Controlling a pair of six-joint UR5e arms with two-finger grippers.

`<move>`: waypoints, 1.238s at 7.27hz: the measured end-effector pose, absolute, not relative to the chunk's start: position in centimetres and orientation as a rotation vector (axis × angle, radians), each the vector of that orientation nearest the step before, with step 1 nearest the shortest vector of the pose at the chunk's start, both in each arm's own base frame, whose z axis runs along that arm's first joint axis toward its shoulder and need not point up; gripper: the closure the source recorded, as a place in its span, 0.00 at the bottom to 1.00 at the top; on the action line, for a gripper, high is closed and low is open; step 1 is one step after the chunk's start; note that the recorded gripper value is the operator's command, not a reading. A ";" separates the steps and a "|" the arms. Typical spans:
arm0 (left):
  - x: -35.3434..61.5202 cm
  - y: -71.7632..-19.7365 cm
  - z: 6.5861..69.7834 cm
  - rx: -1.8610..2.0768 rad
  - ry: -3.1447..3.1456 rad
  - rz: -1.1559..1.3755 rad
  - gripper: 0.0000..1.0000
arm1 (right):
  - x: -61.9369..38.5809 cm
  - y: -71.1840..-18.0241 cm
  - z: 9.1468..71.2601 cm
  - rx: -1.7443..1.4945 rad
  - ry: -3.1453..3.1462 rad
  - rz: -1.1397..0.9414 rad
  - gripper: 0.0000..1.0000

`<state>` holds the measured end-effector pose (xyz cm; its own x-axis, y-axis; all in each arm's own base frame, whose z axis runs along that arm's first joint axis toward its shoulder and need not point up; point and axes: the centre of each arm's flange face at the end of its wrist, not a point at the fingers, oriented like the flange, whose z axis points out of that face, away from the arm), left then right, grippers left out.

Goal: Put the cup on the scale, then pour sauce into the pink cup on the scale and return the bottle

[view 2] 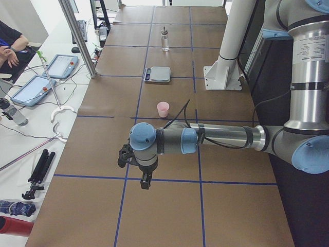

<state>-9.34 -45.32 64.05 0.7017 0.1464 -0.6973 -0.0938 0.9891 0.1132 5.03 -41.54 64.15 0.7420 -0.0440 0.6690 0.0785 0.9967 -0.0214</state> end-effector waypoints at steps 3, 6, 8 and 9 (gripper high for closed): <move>-8.9 -45.5 63.9 0.080 0.783 0.151 0.00 | 5.0 -41.7 63.5 -0.036 -0.732 -0.071 0.00; -8.9 -46.3 62.9 0.183 0.767 0.200 0.00 | 4.9 -42.4 61.3 0.006 -0.734 -0.087 0.00; -8.9 -47.1 61.5 0.304 0.750 0.248 0.00 | 4.8 -45.4 57.3 0.089 -0.732 -0.114 0.00; -8.9 -47.5 60.2 0.402 0.734 0.286 0.00 | 4.7 -47.8 54.2 0.154 -0.729 -0.139 0.00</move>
<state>-8.88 -47.53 60.23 0.7096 0.3885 -0.5879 -0.1123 0.8860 0.4498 4.67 -47.76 54.20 0.7375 -0.1791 0.6512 0.0724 0.9796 0.1875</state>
